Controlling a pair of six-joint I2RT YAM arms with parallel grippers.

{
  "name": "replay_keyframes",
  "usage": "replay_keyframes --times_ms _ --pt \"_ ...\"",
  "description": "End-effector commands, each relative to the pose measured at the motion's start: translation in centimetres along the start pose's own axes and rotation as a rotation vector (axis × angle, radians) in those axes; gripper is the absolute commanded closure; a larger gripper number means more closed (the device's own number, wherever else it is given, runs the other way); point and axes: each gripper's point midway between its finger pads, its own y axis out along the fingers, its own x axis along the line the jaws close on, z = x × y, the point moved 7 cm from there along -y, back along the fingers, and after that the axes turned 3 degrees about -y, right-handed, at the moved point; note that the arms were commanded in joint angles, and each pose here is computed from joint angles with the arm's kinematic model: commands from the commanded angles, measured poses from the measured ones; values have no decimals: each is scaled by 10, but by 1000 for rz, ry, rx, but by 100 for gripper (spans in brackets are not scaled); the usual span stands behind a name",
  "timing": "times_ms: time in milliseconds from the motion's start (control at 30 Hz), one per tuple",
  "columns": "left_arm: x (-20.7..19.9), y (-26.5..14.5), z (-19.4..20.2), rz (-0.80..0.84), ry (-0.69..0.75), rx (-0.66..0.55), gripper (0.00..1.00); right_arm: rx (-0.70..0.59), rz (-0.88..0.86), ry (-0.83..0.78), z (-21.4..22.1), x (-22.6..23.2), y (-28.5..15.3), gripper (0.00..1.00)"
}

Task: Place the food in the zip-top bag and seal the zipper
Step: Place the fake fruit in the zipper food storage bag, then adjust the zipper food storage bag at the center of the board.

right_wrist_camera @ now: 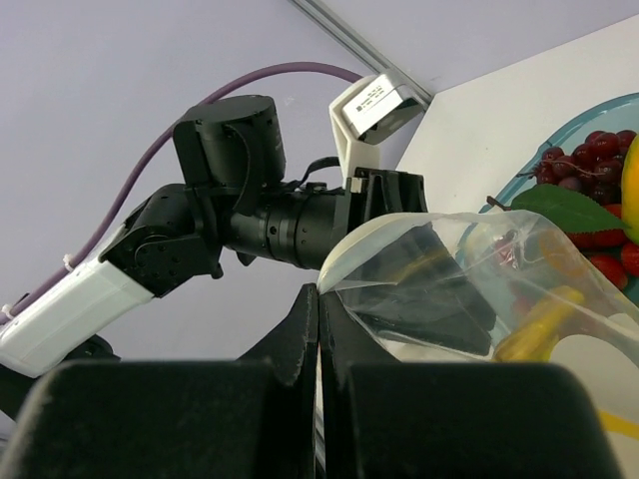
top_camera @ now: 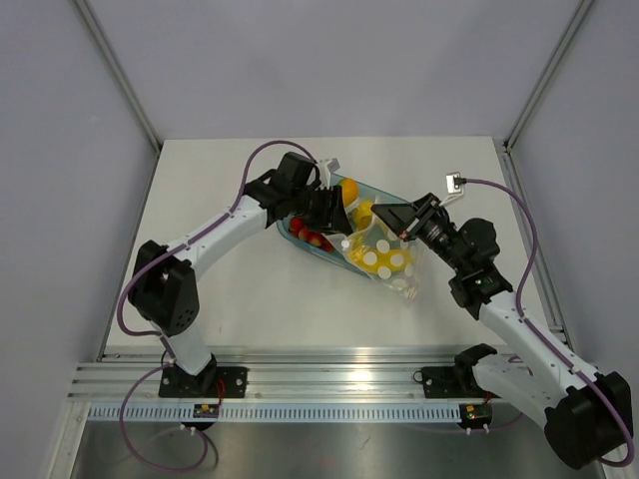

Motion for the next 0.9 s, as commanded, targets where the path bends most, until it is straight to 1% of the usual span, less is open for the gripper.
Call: replay_keyframes --times_ms 0,33,100,133,200,233,333,400,433,467,500,533,567,600,633,667,767,833,867 --pt "-3 3 -5 17 21 -21 52 -51 -82 -58 -18 26 -5 100" --pt "-4 3 -5 13 24 -25 63 -52 -79 -62 -19 27 -6 100" --pt "-5 0 -6 5 31 -30 72 -47 -61 -72 -19 26 -10 100" --pt "-6 -1 -7 2 33 -35 86 -45 -56 -76 -19 27 -11 100" --pt "-12 -6 -9 8 43 -46 100 -33 -5 -82 -18 23 -14 100" --pt "-14 -7 -8 10 46 -45 100 -15 48 -90 -17 19 -16 100" --pt "-30 -18 -14 25 82 -76 100 -5 116 -130 -22 20 -22 100" --pt "-45 -28 -17 38 113 -100 100 16 228 -161 -22 12 -30 100" --pt "-52 -30 -17 49 124 -102 100 6 249 -206 -30 17 -33 100" --pt "-57 -34 -19 55 131 -111 100 27 353 -213 -30 8 -40 100" --pt "-69 -40 -25 76 149 -135 100 32 400 -233 -33 8 -43 100" --pt "-78 -42 -23 91 161 -133 100 17 425 -285 -45 16 -46 100" --pt "-86 -44 -25 104 175 -141 100 37 554 -299 -46 4 -54 100" --pt "-93 -45 -26 116 180 -145 100 39 598 -320 -51 5 -58 100" --pt "-109 -47 -28 147 205 -150 100 24 623 -366 -62 13 -62 100" --pt "-116 -46 -28 156 217 -148 100 41 703 -387 -63 7 -70 100" --pt "-139 -42 -30 190 255 -156 100 49 818 -445 -71 6 -86 100" --pt "-143 -39 -33 194 253 -162 100 70 835 -468 -70 4 -91 100" --pt "-142 -35 -36 187 248 -164 100 69 801 -466 -68 7 -92 100"
